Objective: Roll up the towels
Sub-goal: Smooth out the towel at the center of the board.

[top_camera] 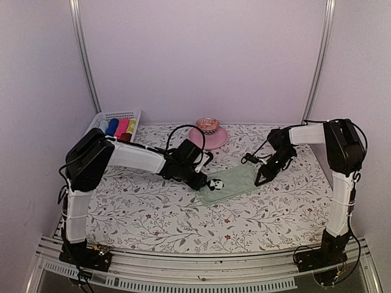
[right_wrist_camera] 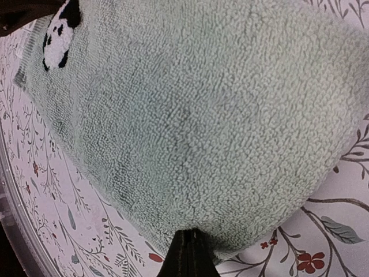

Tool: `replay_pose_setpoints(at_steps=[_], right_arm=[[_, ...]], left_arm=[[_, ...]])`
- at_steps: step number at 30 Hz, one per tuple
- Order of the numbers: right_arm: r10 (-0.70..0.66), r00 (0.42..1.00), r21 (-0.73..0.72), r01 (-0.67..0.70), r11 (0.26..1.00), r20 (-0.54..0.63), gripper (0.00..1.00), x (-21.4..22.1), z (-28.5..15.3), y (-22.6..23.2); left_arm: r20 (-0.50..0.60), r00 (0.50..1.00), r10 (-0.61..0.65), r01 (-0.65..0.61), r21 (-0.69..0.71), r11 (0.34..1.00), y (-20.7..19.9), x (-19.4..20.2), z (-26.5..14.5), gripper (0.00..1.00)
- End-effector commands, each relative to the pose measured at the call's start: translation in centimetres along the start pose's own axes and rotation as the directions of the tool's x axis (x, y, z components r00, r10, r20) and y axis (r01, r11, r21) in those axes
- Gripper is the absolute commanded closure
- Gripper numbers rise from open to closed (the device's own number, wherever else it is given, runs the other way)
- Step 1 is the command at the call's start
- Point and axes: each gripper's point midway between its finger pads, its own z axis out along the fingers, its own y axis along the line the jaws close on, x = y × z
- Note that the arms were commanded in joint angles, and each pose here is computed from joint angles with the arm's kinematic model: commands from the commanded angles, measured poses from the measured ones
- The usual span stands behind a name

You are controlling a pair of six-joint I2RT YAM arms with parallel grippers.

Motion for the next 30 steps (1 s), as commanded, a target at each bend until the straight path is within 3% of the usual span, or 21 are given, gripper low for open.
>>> replay_pose_setpoints(at_steps=[1, 8, 16, 25, 27, 30], right_arm=[[0.002, 0.997, 0.058, 0.002, 0.998, -0.072, 0.97, 1.7, 0.0, -1.0], [-0.138, 0.984, 0.128, 0.123, 0.984, 0.115, 0.9, -5.7, -6.8, 0.3], [-0.244, 0.963, 0.332, 0.194, 0.923, 0.114, 0.82, -10.8, -8.4, -1.2], [-0.372, 0.923, 0.4, 0.306, 0.864, 0.097, 0.43, -13.1, -7.3, 2.3], [-0.369, 0.924, 0.407, 0.298, 0.864, 0.105, 0.02, -13.1, -7.4, 2.4], [-0.362, 0.925, 0.428, 0.284, 0.858, 0.112, 0.01, -12.9, -7.6, 2.2]], left_arm=[[-0.028, 1.0, 0.0, -0.001, -0.03, 1.0, 1.1, 0.7, 1.3, 0.47], [0.043, 0.999, -0.005, 0.009, -0.108, 0.994, 3.3, -2.5, 0.0, 0.29], [0.054, 0.998, -0.011, 0.021, -0.2, 0.979, 5.5, -3.8, -0.6, 0.18], [0.073, 0.997, -0.007, 0.015, -0.114, 0.993, 3.2, -2.5, -2.6, 0.05], [0.05, 0.999, -0.002, 0.008, -0.119, 0.993, 3.1, -1.8, -2.5, 0.05], [0.017, 1.0, 0.007, -0.004, -0.141, 0.99, 3.4, -1.0, -1.8, 0.05]])
